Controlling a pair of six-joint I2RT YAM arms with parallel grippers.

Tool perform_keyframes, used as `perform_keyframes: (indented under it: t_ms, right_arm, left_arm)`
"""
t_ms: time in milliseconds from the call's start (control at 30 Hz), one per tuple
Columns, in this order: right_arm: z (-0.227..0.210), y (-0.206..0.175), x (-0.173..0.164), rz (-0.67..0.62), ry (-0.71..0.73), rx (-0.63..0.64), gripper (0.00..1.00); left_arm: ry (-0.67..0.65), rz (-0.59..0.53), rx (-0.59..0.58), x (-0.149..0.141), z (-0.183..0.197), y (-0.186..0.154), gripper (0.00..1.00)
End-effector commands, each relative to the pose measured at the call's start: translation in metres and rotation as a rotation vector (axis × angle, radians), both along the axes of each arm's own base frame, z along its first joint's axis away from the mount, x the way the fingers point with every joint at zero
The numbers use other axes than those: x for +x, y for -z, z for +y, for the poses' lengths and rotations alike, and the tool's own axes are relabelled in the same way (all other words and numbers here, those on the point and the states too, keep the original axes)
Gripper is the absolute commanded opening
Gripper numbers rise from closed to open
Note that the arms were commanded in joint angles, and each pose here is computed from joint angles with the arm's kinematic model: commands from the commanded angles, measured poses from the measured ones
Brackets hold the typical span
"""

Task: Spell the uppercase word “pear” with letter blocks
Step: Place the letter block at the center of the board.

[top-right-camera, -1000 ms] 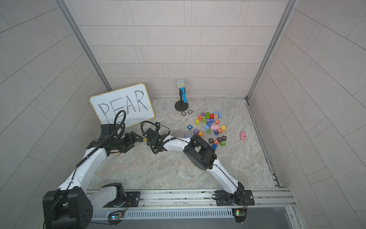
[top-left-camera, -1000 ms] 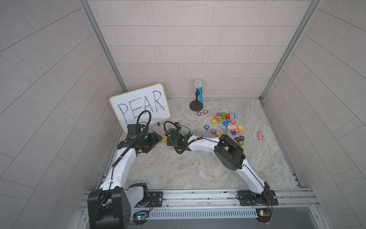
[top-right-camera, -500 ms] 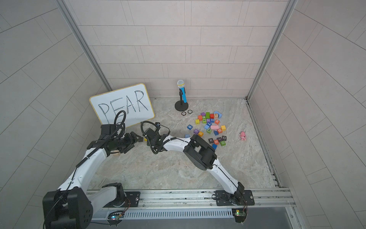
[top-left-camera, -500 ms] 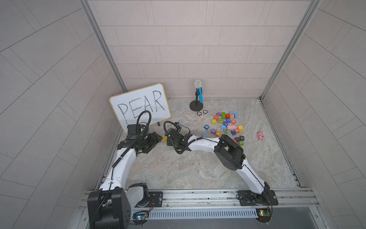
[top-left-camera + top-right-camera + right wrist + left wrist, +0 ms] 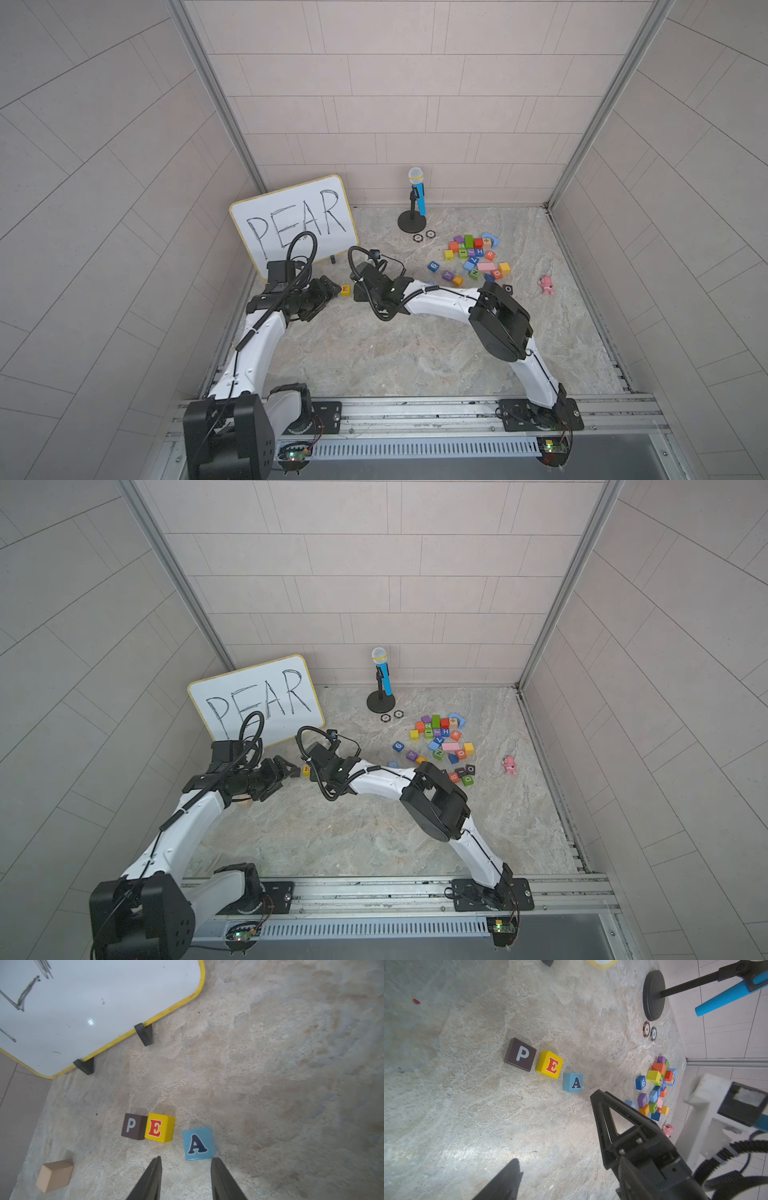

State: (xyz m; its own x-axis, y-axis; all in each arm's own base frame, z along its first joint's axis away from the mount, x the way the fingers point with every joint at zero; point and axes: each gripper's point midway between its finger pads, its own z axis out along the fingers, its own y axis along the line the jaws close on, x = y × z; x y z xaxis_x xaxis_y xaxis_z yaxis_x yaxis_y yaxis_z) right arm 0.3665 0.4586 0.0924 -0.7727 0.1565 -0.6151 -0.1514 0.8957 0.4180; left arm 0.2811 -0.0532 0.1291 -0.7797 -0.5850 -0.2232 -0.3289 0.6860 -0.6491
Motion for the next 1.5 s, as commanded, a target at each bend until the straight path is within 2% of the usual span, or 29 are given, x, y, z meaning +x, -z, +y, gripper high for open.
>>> perform_keyframes:
  t_ms: [0,267,833,1467]
  right_arm:
    - [0.003,0.007,-0.017,0.029,-0.037,-0.005,0.42]
    - [-0.008,0.031,-0.013,0.078,-0.061,-0.021,0.4]
    - [-0.006,0.038,0.01,0.105,-0.048,0.021,0.4]
    - [-0.003,0.044,0.011,0.128,-0.032,0.038,0.39]
  left_arm:
    - [-0.002,-0.009,-0.007,-0.002,0.0,-0.001,0.78]
    - [0.0,-0.011,-0.01,-0.001,0.0,-0.001,0.78]
    - [0.001,-0.015,-0.012,-0.001,-0.001,-0.001,0.78]
    - [-0.003,-0.02,-0.013,-0.001,-0.001,-0.002,0.78]
